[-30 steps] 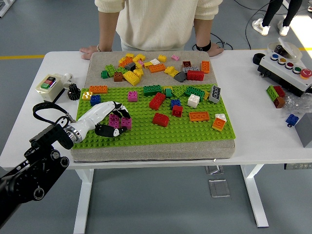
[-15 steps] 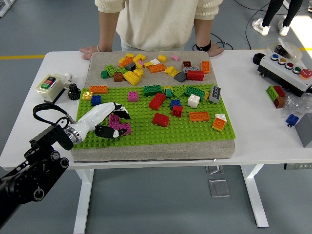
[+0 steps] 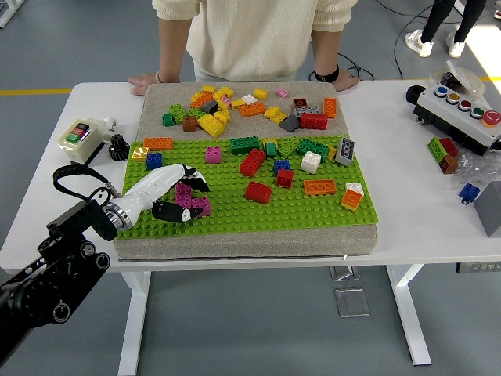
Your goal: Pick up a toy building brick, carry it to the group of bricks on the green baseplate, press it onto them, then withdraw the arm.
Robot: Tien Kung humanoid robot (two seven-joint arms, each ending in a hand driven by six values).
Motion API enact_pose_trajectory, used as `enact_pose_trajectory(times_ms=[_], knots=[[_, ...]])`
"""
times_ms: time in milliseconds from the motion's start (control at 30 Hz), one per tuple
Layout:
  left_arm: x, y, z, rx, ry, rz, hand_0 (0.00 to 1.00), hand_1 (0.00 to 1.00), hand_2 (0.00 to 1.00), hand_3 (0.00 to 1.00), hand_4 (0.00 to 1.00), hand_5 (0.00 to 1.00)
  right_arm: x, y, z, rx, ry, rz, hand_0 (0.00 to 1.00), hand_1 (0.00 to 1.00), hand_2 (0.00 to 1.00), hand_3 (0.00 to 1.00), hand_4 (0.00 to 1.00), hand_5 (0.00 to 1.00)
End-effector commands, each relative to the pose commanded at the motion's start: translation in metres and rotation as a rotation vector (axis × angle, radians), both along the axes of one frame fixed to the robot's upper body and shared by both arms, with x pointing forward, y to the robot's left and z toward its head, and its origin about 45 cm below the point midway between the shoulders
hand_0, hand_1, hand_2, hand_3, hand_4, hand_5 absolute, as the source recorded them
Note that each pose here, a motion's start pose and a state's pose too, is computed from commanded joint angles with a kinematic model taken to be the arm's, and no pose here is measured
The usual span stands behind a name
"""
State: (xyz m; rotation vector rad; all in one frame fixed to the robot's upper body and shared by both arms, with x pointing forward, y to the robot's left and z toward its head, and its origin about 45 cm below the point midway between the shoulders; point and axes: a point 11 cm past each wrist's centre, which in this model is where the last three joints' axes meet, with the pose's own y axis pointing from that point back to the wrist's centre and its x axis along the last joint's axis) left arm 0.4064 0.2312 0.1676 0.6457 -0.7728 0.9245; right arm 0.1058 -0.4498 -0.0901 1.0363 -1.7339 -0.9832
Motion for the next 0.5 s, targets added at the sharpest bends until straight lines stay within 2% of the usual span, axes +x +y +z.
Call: enact_pose_trajectory(times_ms=[33,67,233,267,433,467,500], knots=[[0.0000,-0.0002,0.0008,-0.002,-0.002,-0.002,0.722,0.631,0.582,0.550,0.814,0.002,-0.0001,0.0000,0.0000,0.000,0.000,0.000,0.755,0.674,0.725,0.658,0.914,0.485],[0.0001,-0.0002,0.0011,-0.002,-0.003,-0.002,0.756,0.675,0.593,0.563,0.846,0.002,-0.0002,0.0000,0.0000,0.001,0.000,0.000,0.755,0.674,0.725,0.659,0.914,0.485],[0.0000,-0.0016,0.0050,-0.013,-0.009,-0.016,0.756,0.675,0.593,0.563,0.846,0.002,0.0001,-0.0007,0.0003,0.000,-0.001,-0.003,0.755,0.674,0.725,0.659,0.914,0.485],[-0.0001,-0.0017,0.0052,-0.014,-0.009,-0.017,0.808,0.746,0.634,0.591,0.886,0.002,0.0001,-0.0008,0.0003,0.000,-0.001,-0.003,0.754,0.674,0.725,0.658,0.914,0.485],[-0.0010,-0.0033,0.0051,-0.009,-0.016,-0.024,0.808,0.746,0.634,0.591,0.886,0.002,0.0008,-0.0004,0.0003,0.000,-0.003,-0.003,0.754,0.674,0.725,0.658,0.914,0.485],[-0.0011,-0.0035,0.0053,-0.010,-0.017,-0.024,0.839,0.772,0.675,0.642,0.916,0.002,0.0009,-0.0002,0.0003,0.001,-0.003,-0.003,0.752,0.674,0.725,0.658,0.914,0.485],[-0.0012,-0.0037,0.0058,-0.010,-0.020,-0.025,0.839,0.772,0.675,0.642,0.916,0.002,0.0008,-0.0001,0.0002,0.001,-0.003,-0.003,0.752,0.674,0.725,0.658,0.914,0.485]])
